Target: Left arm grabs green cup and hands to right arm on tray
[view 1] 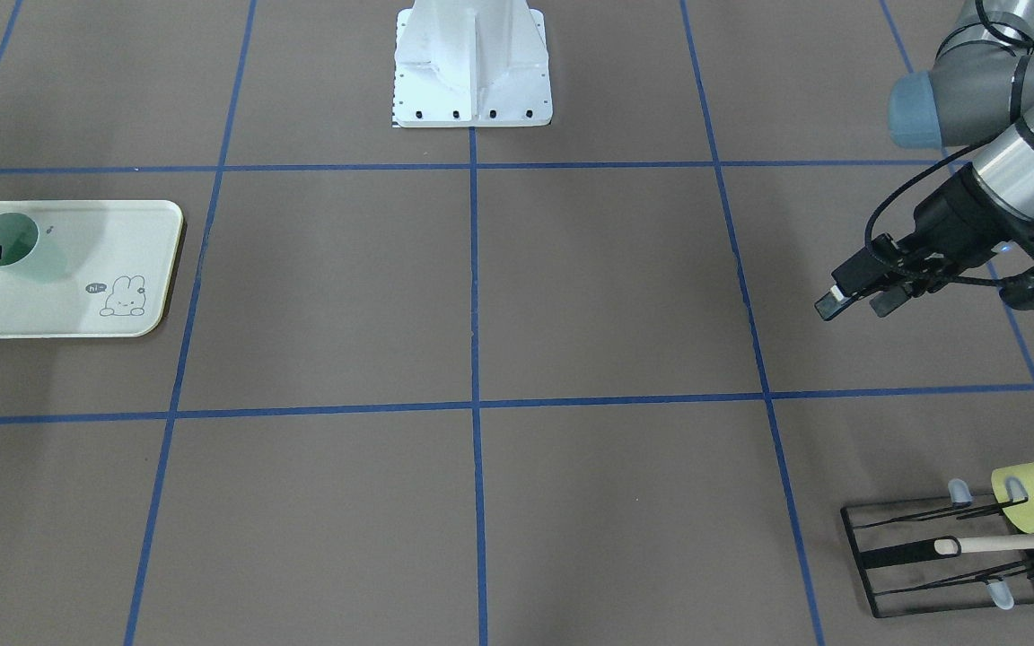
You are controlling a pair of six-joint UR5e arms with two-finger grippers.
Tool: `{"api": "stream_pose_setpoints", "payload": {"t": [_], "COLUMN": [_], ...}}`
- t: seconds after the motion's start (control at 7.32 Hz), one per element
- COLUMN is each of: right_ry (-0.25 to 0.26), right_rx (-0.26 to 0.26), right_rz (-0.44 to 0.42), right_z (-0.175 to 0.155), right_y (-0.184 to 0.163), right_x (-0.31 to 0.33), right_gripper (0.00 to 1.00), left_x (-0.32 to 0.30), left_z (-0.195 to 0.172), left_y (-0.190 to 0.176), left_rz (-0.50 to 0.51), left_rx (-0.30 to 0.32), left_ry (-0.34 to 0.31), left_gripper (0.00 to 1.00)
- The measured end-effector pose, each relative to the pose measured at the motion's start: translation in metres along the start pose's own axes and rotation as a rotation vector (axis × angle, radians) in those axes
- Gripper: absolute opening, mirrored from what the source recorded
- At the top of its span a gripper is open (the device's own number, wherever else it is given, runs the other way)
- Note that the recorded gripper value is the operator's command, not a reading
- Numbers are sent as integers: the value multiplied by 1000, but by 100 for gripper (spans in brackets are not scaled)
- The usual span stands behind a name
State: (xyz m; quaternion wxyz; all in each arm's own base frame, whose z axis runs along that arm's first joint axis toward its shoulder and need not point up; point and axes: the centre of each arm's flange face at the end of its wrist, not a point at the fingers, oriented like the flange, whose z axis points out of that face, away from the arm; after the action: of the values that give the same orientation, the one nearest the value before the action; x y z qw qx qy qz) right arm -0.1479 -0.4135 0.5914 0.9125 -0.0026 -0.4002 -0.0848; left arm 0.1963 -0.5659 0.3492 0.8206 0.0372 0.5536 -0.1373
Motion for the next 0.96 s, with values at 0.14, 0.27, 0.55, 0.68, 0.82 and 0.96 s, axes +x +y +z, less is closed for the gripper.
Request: {"api": "stream_pose_setpoints", "payload": {"t": [0.14, 0.27, 0.55, 0.68, 0.82, 0.96], "right_ry": [0, -1, -19, -46, -66, -79], "right_rx": [-5, -7, -6, 2, 33, 86], "right_rz": [-2, -4, -11, -20, -25, -21], "right_z": [2, 3, 0, -9, -27, -55], "right_y": [0, 0, -1, -2, -3, -4], "right_x": [-1, -2, -8, -15, -20, -21], "right_gripper": [70, 99, 100, 100, 100, 100], "left_x": [2, 5, 16, 18, 19, 19], "left_z": [-1, -4, -12, -13, -13, -13], "left_y": [1, 3, 10, 12, 13, 13], "left_rz": [2, 1, -18, -26, -29, -12], "left_rx": [1, 1, -5, -8, -10, -11], "left_ry": [2, 1, -20, -30, -35, -39], "left_gripper": [100, 100, 100, 100, 100, 100]}}
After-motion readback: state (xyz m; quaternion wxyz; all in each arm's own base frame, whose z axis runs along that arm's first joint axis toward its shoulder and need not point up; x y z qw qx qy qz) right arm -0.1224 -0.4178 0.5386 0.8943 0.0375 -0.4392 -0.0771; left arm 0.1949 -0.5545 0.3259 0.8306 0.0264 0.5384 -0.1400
